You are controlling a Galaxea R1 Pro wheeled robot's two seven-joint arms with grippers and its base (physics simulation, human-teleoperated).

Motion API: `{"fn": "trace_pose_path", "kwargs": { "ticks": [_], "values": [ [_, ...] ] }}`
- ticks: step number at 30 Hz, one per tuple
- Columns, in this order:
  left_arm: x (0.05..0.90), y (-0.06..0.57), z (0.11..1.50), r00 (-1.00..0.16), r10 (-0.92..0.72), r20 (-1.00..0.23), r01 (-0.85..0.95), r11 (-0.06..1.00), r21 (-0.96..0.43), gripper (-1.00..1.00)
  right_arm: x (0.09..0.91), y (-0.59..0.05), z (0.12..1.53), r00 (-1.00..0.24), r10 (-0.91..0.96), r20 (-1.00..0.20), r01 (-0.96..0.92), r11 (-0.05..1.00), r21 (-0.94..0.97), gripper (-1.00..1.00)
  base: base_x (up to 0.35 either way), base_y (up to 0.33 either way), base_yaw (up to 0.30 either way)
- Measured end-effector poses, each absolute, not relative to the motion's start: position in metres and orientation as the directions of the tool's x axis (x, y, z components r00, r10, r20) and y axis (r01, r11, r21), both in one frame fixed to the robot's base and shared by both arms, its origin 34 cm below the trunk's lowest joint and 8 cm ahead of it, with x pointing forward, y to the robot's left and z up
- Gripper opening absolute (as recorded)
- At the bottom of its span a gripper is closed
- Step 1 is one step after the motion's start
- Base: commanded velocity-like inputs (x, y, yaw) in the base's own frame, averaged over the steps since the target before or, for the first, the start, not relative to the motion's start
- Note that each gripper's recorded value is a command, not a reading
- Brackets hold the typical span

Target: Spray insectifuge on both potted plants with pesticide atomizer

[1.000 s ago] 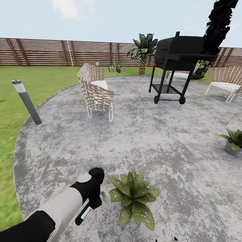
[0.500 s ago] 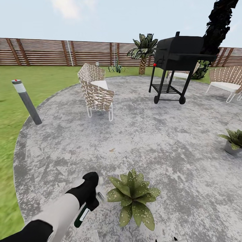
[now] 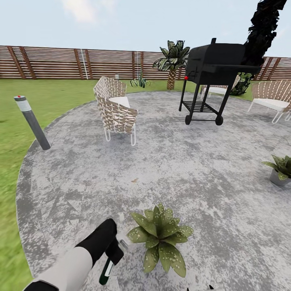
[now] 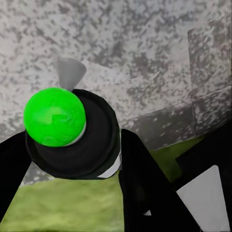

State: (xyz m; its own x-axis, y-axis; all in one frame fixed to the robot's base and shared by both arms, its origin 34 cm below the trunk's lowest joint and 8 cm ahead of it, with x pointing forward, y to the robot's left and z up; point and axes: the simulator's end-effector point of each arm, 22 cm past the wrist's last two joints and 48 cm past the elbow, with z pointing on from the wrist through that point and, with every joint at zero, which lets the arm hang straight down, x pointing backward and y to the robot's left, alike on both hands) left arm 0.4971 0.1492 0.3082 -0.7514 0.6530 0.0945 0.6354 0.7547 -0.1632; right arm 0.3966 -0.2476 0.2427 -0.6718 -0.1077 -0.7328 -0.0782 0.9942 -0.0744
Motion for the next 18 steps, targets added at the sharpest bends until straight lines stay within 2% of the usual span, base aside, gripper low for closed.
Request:
{"fn": "trace_pose_path", "kwargs": {
  "ticks": [2,9,14,18],
  "values": [
    [0.505,0.157,0.303,-0.773,0.629,0.081,0.621,0.777,-0.103,-1.00,0.397,-0.248,0.243,-0.672,-0.108,-0.733,-0.078,0.994,-0.075,1.00,0.000,0.000,0.000],
    [0.514,0.144,0.301,-0.778,0.629,0.001,0.624,0.772,-0.118,-1.00,0.397,-0.248,0.243,-0.672,-0.108,-0.733,-0.077,0.994,-0.076,1.00,0.037,0.000,0.000],
    [0.507,0.146,0.297,-0.776,0.631,0.013,0.625,0.771,-0.123,-1.00,0.397,-0.249,0.243,-0.672,-0.108,-0.733,-0.077,0.994,-0.076,1.00,0.023,0.000,-0.204],
    [0.507,0.149,0.296,-0.778,0.629,0.012,0.623,0.773,-0.121,-1.00,0.397,-0.249,0.243,-0.672,-0.107,-0.733,-0.076,0.994,-0.076,1.00,-0.120,-0.070,-0.035]
  ]
}}
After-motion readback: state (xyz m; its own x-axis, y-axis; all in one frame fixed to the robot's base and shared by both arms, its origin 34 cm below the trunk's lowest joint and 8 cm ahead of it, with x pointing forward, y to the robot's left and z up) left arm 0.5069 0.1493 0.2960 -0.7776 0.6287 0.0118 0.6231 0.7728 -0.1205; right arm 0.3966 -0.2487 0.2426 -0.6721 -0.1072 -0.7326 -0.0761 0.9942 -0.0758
